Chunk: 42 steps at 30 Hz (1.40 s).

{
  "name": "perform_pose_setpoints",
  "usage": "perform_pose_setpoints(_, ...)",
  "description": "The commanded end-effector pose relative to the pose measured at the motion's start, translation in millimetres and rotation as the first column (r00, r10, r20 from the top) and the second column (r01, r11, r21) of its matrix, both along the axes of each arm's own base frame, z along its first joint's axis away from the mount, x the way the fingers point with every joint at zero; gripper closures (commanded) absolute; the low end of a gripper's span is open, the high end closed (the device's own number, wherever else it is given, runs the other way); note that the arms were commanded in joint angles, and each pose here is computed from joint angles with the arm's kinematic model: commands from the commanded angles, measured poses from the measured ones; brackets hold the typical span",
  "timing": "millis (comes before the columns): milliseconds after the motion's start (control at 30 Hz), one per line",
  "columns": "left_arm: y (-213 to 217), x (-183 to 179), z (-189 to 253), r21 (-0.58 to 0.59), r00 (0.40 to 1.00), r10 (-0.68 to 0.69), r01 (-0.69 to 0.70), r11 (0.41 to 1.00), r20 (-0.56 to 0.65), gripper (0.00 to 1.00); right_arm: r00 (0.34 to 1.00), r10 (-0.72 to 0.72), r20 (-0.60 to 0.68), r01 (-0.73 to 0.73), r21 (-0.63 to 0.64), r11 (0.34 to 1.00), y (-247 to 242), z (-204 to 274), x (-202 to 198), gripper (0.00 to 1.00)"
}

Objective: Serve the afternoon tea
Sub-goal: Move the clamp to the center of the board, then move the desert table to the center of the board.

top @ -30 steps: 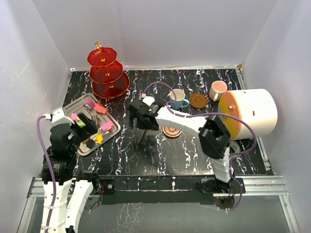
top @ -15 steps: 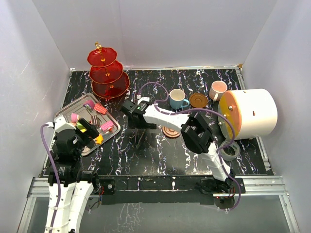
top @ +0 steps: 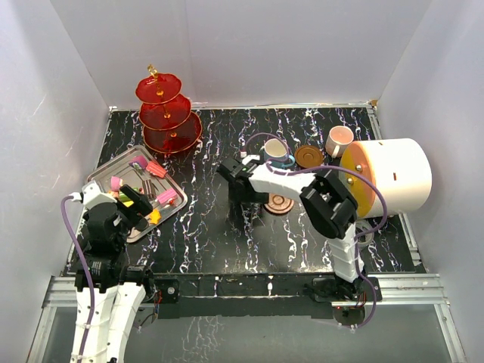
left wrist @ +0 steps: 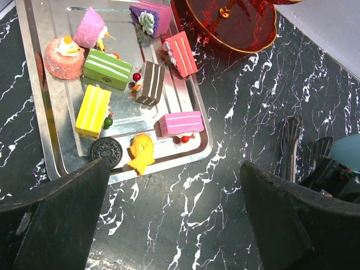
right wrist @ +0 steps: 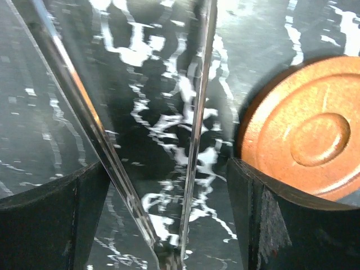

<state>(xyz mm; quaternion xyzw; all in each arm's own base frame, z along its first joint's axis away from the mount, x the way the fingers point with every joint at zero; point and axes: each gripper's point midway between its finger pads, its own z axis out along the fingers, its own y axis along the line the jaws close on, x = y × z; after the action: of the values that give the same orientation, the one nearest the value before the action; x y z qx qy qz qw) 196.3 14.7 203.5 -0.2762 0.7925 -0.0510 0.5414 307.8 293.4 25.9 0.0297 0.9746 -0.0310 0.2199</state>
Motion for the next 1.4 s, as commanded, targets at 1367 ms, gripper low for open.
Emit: perform_pose_setpoints(1367, -28.6, 356.5, 146.6, 0.109, 0.993, -0.119, 0.116, 0.987, 0.025, 0.03, 0.929, 0.363, -0.068, -0.348, 0.168, 0.922, -44.4, 33.3, -69.2, 0.19)
